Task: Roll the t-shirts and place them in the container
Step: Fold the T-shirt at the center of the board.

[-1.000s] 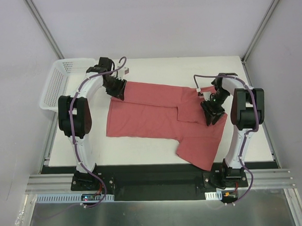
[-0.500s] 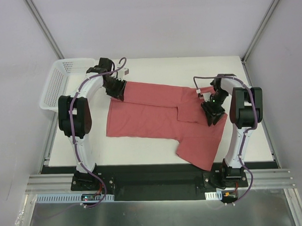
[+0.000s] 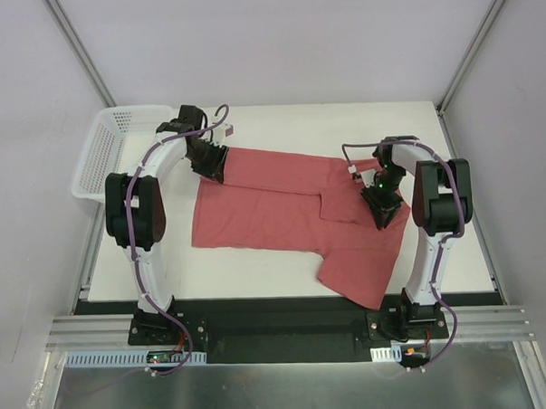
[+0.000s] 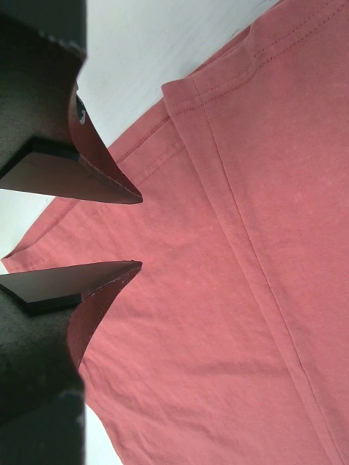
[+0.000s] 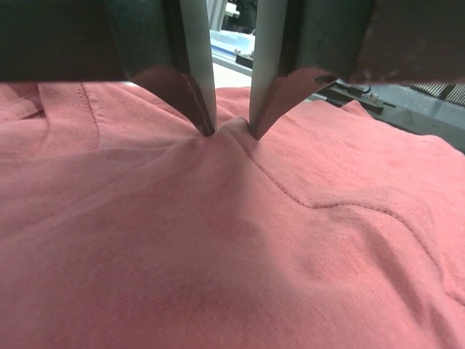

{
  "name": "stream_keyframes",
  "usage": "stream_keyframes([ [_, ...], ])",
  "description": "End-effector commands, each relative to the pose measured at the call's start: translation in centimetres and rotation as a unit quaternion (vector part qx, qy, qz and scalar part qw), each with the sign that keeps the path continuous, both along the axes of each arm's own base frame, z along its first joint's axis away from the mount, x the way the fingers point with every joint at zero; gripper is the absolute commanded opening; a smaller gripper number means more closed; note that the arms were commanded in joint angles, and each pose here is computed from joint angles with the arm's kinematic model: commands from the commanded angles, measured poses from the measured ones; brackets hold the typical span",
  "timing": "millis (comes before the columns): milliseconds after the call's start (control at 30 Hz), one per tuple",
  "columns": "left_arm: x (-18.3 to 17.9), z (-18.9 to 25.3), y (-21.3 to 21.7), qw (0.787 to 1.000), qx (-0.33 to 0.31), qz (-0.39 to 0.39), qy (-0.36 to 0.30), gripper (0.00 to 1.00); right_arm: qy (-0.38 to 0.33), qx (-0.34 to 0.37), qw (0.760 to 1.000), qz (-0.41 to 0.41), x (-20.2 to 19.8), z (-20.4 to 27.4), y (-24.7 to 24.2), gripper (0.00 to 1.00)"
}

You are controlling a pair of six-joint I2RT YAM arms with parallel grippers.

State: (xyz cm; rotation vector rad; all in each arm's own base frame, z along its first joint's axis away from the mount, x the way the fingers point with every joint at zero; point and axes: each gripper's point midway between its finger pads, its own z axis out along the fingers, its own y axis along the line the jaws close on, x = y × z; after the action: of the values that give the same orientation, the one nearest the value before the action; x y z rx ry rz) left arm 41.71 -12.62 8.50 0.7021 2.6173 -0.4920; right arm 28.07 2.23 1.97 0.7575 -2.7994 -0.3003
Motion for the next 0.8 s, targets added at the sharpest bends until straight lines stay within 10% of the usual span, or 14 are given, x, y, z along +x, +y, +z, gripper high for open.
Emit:
stream_keyframes([
  [0, -0.6, 2.1, 0.6, 1.0, 0.008, -0.003, -0.02, 0.37, -0.038, -0.025, 0.999, 0.003, 0.7, 1.9, -0.7, 0.27],
  [467, -0.3, 2.4, 0.3, 1.0, 0.002, -0.005, -0.025, 0.38, -0.06, -0.049, 0.997, 0.003, 1.4, 3.6, -1.2, 0.01],
  [767, -0.1, 2.5, 0.1, 1.0, -0.003, -0.006, -0.025, 0.38, -0.037, -0.03, 0.999, -0.013, -1.6, 6.1, 1.3, 0.01],
])
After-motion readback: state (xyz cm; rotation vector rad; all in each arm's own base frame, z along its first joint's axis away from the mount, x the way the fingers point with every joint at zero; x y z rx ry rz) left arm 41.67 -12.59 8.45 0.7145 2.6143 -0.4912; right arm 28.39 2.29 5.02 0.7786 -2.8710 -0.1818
